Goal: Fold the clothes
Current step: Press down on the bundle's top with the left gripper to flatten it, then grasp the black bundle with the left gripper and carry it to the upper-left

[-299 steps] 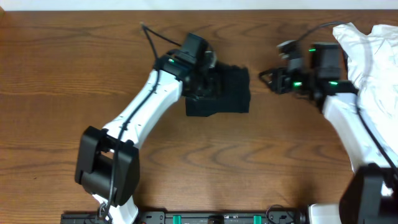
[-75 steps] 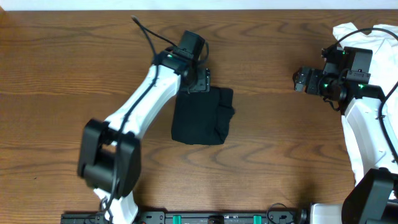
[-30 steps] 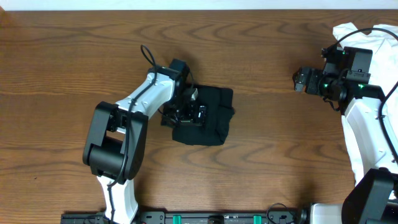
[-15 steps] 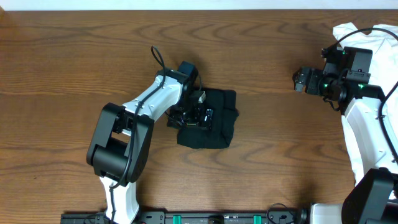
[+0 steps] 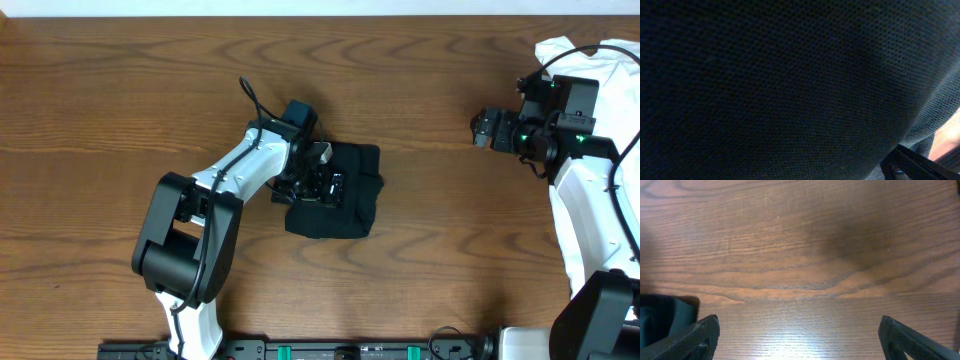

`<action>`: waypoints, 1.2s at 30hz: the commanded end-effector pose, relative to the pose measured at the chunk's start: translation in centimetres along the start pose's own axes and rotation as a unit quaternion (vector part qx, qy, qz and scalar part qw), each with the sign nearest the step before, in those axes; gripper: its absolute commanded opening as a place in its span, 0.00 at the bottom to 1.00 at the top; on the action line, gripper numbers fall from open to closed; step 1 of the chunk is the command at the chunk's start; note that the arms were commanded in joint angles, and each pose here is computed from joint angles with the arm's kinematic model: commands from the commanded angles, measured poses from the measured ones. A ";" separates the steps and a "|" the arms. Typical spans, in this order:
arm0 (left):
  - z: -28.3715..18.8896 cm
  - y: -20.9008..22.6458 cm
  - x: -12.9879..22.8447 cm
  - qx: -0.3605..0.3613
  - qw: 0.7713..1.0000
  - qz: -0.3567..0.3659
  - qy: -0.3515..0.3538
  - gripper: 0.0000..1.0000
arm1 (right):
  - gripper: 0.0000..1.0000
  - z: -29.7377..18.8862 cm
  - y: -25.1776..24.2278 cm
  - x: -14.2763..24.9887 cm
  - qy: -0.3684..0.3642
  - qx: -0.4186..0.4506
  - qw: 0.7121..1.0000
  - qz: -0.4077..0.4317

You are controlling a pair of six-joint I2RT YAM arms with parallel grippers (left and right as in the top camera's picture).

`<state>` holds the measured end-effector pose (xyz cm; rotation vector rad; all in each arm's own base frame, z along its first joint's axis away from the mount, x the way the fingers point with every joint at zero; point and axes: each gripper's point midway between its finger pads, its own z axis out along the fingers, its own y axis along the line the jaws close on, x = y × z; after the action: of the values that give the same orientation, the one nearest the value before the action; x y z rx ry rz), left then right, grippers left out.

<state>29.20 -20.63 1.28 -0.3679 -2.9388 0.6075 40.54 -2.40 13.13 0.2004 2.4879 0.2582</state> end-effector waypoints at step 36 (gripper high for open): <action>1.2 0.5 -2.6 -0.059 0.997 -0.014 -0.040 0.06 | 0.99 0.2 -0.2 0.1 0.003 0.002 1.000 0.006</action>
<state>29.78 -22.90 0.99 -0.3608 -2.9952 0.5927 40.54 -2.40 13.13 0.2004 2.4879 0.2582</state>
